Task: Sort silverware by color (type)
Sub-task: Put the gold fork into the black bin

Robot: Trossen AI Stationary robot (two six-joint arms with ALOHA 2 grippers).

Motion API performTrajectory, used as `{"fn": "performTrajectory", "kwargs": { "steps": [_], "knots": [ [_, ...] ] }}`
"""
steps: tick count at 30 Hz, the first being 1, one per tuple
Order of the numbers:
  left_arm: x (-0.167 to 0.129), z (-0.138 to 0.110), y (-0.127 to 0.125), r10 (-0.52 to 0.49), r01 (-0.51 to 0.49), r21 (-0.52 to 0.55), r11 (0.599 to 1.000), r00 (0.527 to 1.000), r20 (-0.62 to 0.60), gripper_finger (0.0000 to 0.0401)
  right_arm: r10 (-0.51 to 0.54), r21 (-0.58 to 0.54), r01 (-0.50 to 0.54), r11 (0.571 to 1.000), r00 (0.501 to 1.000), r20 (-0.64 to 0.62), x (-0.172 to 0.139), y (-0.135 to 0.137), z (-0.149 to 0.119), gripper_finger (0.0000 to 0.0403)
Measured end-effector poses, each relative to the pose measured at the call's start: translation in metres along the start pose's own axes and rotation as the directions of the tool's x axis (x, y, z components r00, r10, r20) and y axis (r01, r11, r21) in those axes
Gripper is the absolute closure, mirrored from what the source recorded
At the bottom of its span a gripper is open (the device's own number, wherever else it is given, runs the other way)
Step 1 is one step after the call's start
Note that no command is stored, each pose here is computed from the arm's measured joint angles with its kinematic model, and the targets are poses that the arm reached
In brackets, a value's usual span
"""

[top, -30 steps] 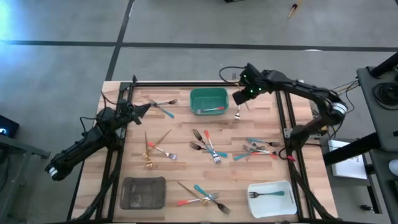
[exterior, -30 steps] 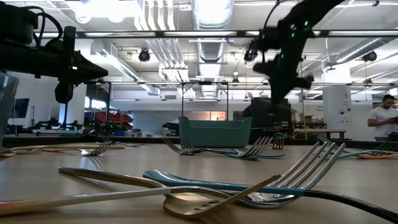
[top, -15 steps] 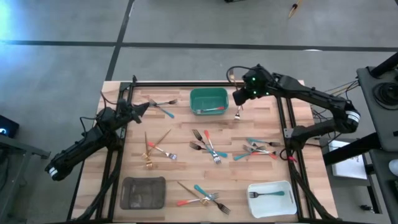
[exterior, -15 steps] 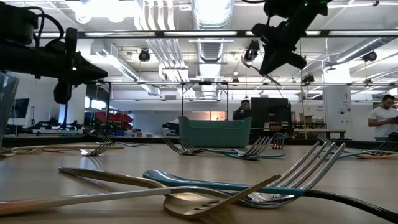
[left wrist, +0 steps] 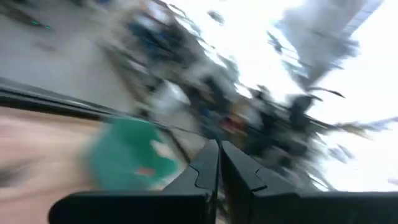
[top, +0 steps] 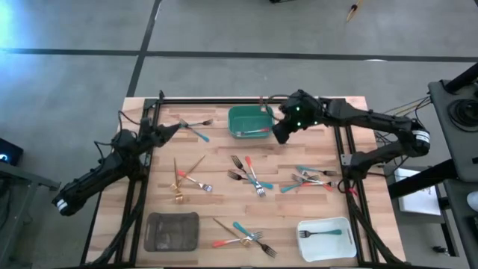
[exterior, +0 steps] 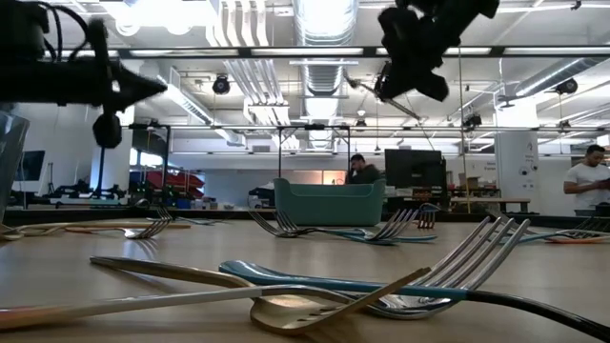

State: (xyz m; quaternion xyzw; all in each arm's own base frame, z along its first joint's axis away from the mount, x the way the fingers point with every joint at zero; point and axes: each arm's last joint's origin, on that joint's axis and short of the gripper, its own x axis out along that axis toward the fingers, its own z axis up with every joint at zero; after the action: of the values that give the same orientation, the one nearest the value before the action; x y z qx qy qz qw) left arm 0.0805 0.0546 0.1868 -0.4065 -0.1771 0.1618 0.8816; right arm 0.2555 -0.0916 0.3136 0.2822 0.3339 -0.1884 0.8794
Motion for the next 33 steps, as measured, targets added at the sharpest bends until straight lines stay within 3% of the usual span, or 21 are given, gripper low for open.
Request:
{"fn": "performTrajectory", "kwargs": {
  "steps": [5, 13, 16, 20, 23, 26, 30, 33],
  "knots": [
    [0.005, 0.001, -0.014, -0.145, 0.145, -0.039, 0.989, 0.989, 0.003, 0.0401, 0.138, -0.088, -0.128, 0.988, 0.983, 0.122, 0.008, 0.032, 0.005, 0.0390],
    [0.023, -0.013, -0.019, -0.140, 0.133, -0.076, 0.988, 0.987, -0.085, 0.0399, 0.182, -0.114, -0.167, 0.979, 0.972, 0.145, 0.032, 0.043, 0.007, 0.0390],
    [0.036, -0.011, -0.034, -0.132, 0.132, -0.002, 0.991, 0.984, -0.123, 0.0385, 0.168, -0.109, -0.155, 0.982, 0.978, 0.121, 0.042, 0.042, 0.005, 0.0390],
    [0.059, -0.001, -0.055, -0.119, 0.145, 0.194, 0.970, 0.983, -0.142, 0.0352, 0.158, -0.105, -0.148, 0.983, 0.983, 0.098, 0.051, 0.041, 0.003, 0.0390],
    [0.078, 0.009, -0.068, -0.040, 0.091, 0.338, 0.937, 0.987, -0.155, 0.0322, 0.154, -0.104, -0.144, 0.984, 0.984, 0.091, 0.054, 0.041, 0.003, 0.0390],
    [0.098, 0.019, -0.078, 0.108, -0.015, 0.430, 0.903, 0.976, -0.192, 0.0290, 0.154, -0.105, -0.143, 0.984, 0.983, 0.098, 0.054, 0.041, 0.003, 0.0390],
    [0.122, 0.026, -0.082, 0.349, -0.182, 0.501, 0.846, 0.900, -0.262, 0.0253, 0.133, -0.135, -0.113, 0.984, 0.980, 0.146, 0.053, 0.041, 0.006, 0.0390],
    [0.141, 0.026, -0.082, 0.436, -0.248, 0.536, 0.807, 0.862, -0.259, 0.0235, 0.101, -0.144, -0.073, 0.987, 0.976, 0.192, 0.051, 0.041, 0.009, 0.0390]
  ]
}}
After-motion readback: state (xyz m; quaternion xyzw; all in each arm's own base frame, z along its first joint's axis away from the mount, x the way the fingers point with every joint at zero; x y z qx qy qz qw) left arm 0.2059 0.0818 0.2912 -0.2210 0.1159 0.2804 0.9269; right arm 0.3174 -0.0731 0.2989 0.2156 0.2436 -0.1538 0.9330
